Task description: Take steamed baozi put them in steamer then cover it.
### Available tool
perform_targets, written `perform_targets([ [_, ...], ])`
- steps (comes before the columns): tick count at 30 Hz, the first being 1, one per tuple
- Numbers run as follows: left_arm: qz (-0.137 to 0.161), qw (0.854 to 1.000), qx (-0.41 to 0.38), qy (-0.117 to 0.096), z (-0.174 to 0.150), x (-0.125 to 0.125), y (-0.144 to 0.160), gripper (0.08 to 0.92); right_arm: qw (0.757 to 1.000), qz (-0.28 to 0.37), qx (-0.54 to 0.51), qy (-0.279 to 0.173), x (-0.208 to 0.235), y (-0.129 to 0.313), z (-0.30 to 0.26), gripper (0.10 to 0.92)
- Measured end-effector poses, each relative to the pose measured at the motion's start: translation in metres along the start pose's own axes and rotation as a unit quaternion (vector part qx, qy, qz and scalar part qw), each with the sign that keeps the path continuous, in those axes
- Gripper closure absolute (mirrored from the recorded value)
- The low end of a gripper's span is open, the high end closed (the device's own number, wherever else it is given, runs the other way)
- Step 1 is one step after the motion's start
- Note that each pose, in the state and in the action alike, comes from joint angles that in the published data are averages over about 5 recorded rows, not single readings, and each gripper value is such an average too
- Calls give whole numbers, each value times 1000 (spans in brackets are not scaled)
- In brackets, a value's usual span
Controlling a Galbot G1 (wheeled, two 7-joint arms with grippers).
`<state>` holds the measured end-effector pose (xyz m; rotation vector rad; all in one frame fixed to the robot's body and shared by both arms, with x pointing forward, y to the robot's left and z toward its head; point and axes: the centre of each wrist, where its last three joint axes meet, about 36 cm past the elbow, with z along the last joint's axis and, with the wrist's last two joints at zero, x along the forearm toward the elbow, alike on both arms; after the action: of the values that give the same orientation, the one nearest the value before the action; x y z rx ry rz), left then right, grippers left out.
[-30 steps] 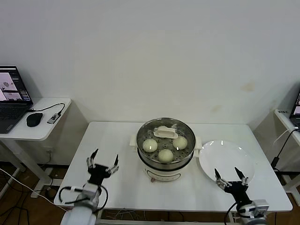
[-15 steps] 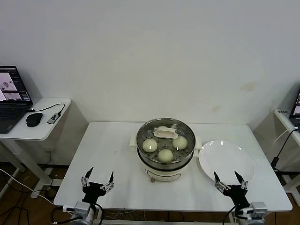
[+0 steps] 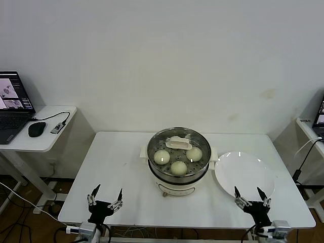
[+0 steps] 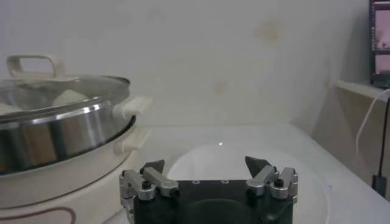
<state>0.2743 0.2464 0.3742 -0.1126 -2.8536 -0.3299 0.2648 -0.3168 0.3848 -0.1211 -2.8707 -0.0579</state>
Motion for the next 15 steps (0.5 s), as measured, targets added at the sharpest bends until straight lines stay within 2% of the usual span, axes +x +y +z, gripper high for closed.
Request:
perform_targets([
  [15,-2,1000,-1,-1,0,0,1,177,1000,9,14,-19,-4,-2,-1,200],
])
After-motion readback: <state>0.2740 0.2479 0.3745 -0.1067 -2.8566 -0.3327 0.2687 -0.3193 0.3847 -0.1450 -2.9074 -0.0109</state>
